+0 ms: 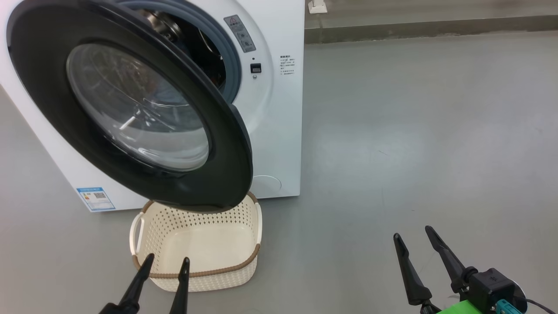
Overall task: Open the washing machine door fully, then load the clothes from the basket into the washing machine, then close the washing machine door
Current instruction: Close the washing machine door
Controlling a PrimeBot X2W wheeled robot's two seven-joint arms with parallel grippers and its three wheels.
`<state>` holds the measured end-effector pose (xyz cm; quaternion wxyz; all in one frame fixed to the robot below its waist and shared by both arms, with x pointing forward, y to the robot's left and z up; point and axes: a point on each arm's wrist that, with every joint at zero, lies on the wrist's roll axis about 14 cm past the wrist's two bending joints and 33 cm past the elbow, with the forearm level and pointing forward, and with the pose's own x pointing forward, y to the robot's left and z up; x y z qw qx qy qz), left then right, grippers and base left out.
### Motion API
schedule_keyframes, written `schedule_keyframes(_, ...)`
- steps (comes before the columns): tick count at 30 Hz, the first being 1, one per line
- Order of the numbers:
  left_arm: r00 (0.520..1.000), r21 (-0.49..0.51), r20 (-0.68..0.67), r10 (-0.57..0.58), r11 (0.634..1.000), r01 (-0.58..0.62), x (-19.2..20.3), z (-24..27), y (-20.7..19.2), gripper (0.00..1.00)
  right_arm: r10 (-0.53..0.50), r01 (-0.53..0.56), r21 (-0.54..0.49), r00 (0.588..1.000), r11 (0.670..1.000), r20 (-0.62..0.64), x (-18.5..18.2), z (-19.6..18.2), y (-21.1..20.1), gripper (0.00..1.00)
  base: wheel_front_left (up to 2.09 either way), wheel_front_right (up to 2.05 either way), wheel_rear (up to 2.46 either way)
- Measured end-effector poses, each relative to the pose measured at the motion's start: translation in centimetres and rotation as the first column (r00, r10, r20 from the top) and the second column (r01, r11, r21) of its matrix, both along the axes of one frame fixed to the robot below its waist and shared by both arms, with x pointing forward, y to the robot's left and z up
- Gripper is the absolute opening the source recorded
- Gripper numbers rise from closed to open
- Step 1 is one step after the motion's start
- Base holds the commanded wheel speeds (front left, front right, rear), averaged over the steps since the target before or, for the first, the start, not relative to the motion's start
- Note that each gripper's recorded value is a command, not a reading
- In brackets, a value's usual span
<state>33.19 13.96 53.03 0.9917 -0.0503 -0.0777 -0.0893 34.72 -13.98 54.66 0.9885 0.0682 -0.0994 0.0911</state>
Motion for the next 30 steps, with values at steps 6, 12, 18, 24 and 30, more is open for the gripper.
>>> schedule_keyframes(6,1.0,0.0,-0.01,-0.006,1.0,0.006,-0.1,-0.3,-0.2,1.0,0.004,-0.004,0.0,1.0,1.0,-0.003,0.1,-0.1,0.1,0.0,0.0,0.0,0.0)
schedule_keyframes(12,1.0,-0.001,-0.018,-0.003,1.0,0.003,-0.1,-0.6,-0.2,1.0,0.022,-0.022,0.0,1.0,1.0,0.013,0.4,0.4,0.7,0.0,0.0,0.0,0.0)
schedule_keyframes(18,0.999,-0.004,-0.041,0.015,1.0,-0.015,-0.3,-1.3,0.3,1.0,0.08,-0.079,-0.039,0.997,0.996,0.018,1.7,0.5,2.7,0.0,0.0,0.0,0.0)
schedule_keyframes(24,0.998,-0.004,-0.054,0.028,1.0,-0.029,0.3,-1.6,0.7,1.0,0.189,-0.183,-0.083,0.979,0.98,0.078,4.7,2.6,6.3,0.0,0.0,0.0,0.0)
schedule_keyframes(30,0.998,-0.004,-0.054,0.042,0.999,-0.043,1.6,-1.4,1.2,1.0,0.32,-0.295,-0.173,0.938,0.94,0.137,8.2,4.7,9.9,0.0,0.0,0.0,0.0)
